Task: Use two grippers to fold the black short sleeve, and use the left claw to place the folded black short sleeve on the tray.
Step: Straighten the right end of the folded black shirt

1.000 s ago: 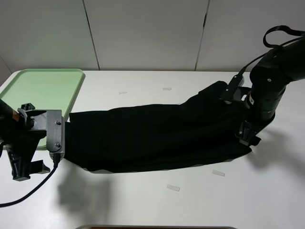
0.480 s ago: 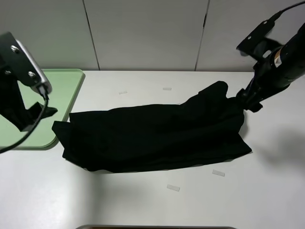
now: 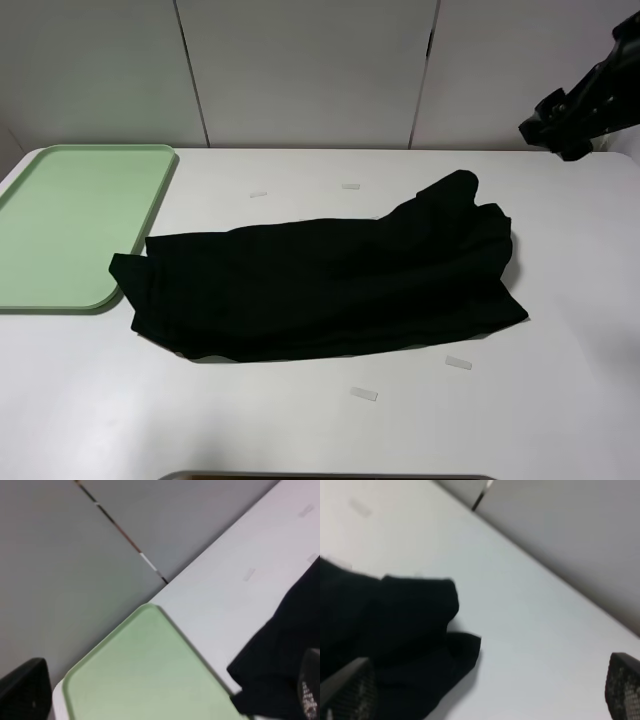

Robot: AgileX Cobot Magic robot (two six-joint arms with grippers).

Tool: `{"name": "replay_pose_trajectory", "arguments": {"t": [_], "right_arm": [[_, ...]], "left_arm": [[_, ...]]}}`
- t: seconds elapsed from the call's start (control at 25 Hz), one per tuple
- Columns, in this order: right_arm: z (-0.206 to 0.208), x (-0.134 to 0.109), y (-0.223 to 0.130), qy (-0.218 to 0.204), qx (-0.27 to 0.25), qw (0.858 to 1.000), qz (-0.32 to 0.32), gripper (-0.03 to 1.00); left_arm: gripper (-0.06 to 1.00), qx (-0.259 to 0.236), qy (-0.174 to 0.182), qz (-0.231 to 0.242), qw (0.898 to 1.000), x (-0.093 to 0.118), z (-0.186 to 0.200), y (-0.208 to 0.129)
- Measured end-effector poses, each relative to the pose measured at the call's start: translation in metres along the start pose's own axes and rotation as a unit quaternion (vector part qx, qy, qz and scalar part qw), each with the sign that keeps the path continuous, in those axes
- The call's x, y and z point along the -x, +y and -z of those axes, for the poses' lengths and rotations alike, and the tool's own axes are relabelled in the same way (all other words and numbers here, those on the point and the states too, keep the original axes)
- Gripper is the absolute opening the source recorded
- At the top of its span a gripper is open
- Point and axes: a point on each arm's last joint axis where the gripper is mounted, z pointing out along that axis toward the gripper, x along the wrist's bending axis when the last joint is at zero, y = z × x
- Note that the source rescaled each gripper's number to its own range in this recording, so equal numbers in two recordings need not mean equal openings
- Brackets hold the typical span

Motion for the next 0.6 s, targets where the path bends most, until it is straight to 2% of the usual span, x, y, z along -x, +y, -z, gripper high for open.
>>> {"name": "replay_pose_trajectory", "arguments": {"t": [0.08, 0.16, 0.28, 0.4, 0.48, 0.52, 0.6], "right_arm": [[0.007, 0.001, 0.001, -0.002, 0.012, 1.0, -0.006, 1.0], [0.011, 0.002, 0.002, -0.004, 0.018, 1.0, -0.008, 1.0], [0.013, 0.002, 0.001, -0.002, 0.019, 1.0, -0.013, 1.0], [0.013, 0.002, 0.001, 0.0, 0.017, 1.0, -0.016, 1.0], [0.013, 0.001, 0.001, 0.0, 0.016, 1.0, -0.017, 1.0], [0.013, 0.001, 0.001, 0.001, 0.014, 1.0, -0.017, 1.0], [0.013, 0.001, 0.0, 0.001, 0.012, 1.0, -0.017, 1.0]], "left_arm": [[1.0, -0.002, 0.004, 0.011, 1.0, 0.003, 0.021, -0.009], [1.0, -0.001, 0.008, 0.042, 0.999, 0.007, 0.037, -0.018], [1.0, 0.016, 0.018, 0.133, 0.991, 0.012, 0.058, -0.029], [1.0, 0.034, 0.022, 0.248, 0.968, 0.015, 0.071, -0.037], [1.0, 0.031, 0.016, 0.307, 0.951, 0.019, 0.076, -0.042], [1.0, 0.021, 0.009, 0.328, 0.944, 0.02, 0.076, -0.044], [1.0, -0.001, -0.002, 0.339, 0.941, 0.024, 0.076, -0.047]]}}
